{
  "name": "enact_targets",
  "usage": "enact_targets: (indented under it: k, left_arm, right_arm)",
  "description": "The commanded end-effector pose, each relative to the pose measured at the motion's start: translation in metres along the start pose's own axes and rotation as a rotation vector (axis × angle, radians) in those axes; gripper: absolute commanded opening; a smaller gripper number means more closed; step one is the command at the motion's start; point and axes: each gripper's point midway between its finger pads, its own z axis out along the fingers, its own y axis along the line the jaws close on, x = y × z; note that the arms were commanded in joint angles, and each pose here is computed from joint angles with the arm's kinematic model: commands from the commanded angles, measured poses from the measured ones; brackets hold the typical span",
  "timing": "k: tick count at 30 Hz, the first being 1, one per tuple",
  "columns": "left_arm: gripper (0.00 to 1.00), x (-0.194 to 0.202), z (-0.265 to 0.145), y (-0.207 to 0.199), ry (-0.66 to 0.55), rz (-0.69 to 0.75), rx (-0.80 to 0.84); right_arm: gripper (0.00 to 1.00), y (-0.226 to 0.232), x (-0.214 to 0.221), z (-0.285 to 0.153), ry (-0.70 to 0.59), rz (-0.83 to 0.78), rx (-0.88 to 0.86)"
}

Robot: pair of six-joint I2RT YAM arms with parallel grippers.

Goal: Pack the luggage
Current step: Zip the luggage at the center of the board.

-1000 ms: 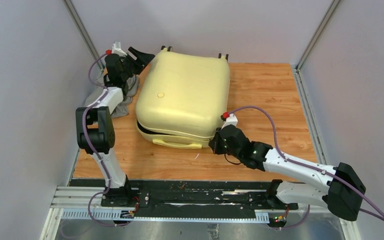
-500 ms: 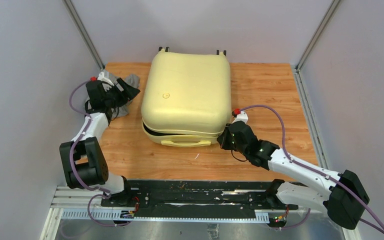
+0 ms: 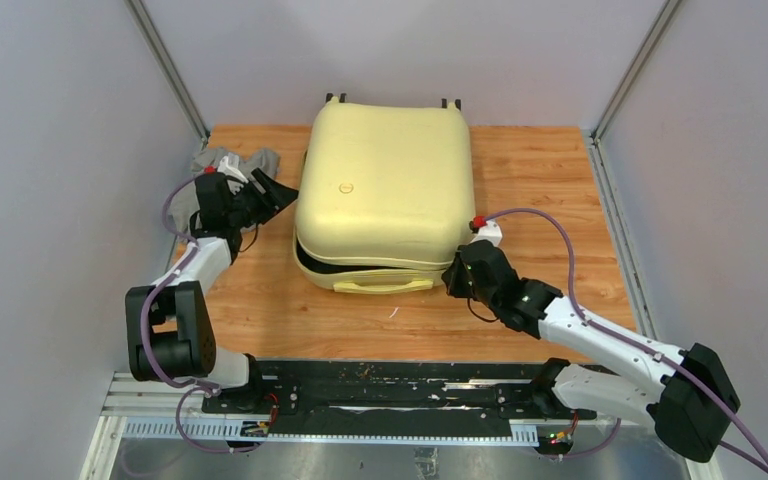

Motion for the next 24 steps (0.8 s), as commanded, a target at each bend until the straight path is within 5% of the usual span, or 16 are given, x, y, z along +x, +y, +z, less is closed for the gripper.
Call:
enact_targets:
  k: [1,9,16,24]
  left_arm:
    - [0.66,0.02,-0.01,-0.077,0.107,-0.004,0.281]
    - [0.62,0.031,-0.012,-0.093,0.091,-0.044,0.352]
    - [0.53,0.062,-0.001,-0.098,0.114,-0.038,0.369]
    - [0.51,0.057,-0.011,-0.116,0.089,-0.01,0.434]
  right_arm:
    - [0.0,0.019,-0.028,-0.008,-0.075,0.025,-0.06]
    - [0.0,0.027,-0.038,-0.01,-0.095,0.01,-0.084]
    - [0.0,0.112,-0.007,-0.003,0.062,-0.16,-0.243]
    - [0.0,0.093,-0.025,-0.006,-0.081,-0.026,-0.222]
